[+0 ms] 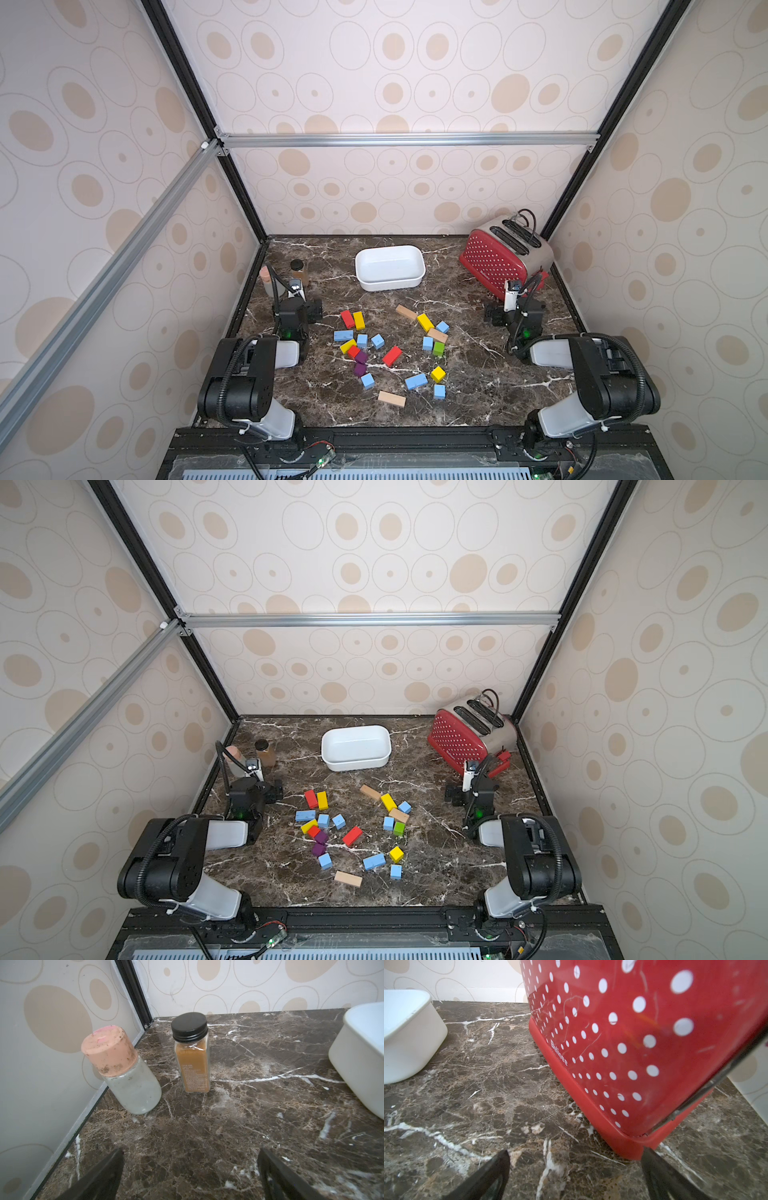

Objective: Pick out the blue building blocks
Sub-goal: Pick up the building block from the center of the board.

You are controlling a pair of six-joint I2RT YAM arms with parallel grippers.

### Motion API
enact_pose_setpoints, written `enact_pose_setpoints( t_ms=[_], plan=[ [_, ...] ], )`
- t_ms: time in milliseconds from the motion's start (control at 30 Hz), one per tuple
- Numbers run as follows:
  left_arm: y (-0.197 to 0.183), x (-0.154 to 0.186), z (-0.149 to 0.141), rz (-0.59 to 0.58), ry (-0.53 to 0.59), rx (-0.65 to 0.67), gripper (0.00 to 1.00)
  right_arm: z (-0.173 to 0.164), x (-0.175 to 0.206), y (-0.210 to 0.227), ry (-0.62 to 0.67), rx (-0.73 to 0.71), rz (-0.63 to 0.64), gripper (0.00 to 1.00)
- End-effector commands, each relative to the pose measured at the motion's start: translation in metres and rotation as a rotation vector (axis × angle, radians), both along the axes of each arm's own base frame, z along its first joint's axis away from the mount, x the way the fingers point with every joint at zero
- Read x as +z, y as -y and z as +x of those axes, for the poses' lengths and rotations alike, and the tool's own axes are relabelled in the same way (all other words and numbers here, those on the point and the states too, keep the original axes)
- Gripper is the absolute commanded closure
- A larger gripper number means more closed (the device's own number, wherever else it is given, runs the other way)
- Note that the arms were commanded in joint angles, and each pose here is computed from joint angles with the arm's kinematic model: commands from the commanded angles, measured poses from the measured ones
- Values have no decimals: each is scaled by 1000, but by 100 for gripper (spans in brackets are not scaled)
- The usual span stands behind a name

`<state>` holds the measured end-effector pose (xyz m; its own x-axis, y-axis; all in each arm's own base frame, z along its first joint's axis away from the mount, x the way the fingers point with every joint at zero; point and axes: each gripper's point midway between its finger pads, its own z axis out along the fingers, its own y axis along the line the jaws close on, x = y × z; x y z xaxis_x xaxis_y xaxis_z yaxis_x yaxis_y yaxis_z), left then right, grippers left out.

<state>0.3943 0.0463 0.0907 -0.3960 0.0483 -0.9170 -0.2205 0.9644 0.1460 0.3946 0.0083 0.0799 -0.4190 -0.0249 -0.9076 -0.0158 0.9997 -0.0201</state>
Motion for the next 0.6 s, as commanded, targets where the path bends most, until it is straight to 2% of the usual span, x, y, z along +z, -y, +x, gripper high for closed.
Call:
enact_pose_setpoints(
  t_ms=[0,467,567],
  plan=[
    [-2,7,4,-12,27,6,1,4,4,-2,12,6,-6,0],
    [-1,10,5,-12,34,-3,1,2,5,-2,18,9,-7,0],
    [2,17,9,-11,-11,-24,1,1,5,-3,24,15,-7,0]
  ],
)
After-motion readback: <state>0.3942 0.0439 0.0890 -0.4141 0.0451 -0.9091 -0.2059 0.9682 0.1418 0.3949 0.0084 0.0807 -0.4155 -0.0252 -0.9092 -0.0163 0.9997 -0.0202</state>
